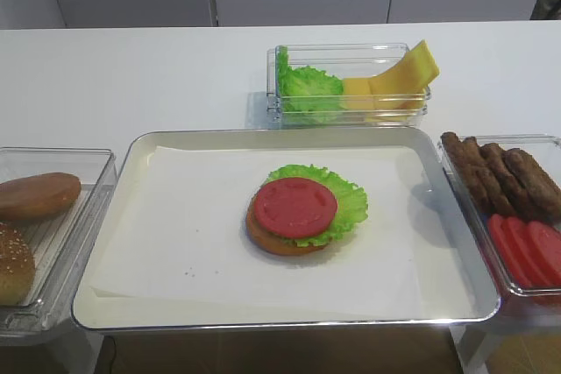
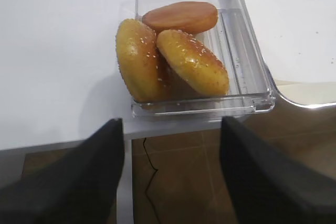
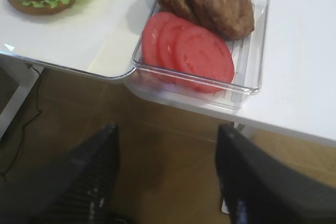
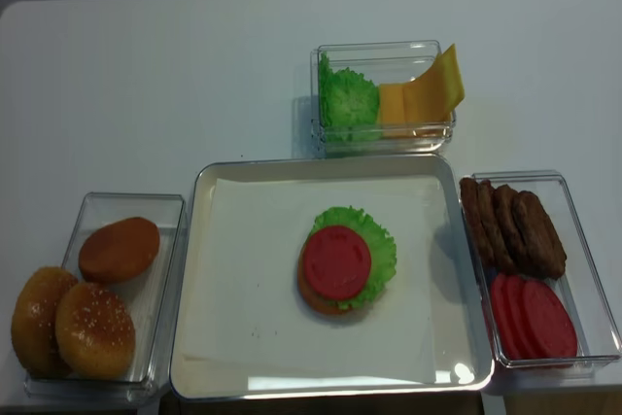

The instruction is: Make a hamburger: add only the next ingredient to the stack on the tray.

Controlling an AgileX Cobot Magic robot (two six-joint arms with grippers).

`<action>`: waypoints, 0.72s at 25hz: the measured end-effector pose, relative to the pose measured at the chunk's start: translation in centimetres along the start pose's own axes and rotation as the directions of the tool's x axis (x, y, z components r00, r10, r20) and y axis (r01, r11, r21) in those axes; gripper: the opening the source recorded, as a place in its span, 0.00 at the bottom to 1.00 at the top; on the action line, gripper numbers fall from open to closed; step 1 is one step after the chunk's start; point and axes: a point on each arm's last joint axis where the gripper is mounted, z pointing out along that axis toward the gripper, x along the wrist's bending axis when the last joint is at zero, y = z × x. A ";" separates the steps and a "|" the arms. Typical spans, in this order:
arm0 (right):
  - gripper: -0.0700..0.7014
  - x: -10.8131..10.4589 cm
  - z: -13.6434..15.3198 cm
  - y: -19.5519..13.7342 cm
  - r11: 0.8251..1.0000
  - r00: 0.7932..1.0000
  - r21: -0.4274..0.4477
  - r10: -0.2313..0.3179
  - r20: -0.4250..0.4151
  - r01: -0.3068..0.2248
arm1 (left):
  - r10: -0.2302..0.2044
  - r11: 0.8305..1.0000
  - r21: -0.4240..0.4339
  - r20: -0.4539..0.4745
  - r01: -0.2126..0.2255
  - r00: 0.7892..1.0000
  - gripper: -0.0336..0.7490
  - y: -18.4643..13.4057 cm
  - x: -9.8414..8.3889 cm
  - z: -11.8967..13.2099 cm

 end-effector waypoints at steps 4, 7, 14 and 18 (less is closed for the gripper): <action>0.68 -0.2 0.3 0.4 0.999 1.000 -0.049 -0.011 0.014 0.011 | 0.000 1.000 0.000 0.000 0.000 1.000 0.59 0.0 0.0 0.0; 0.68 -0.3 0.8 0.4 0.998 1.000 -0.067 -0.011 0.022 0.012 | 0.000 1.000 0.000 0.000 0.000 1.000 0.59 0.0 0.0 0.0; 0.68 -0.3 1.2 0.4 0.997 1.000 -0.082 0.006 0.016 -0.004 | 0.000 1.000 0.000 0.000 0.000 1.000 0.59 0.0 0.0 0.0; 0.68 -0.3 1.2 0.4 0.996 1.000 -0.090 0.007 0.017 -0.005 | 0.000 1.000 0.000 0.001 0.000 1.000 0.59 0.0 0.0 0.0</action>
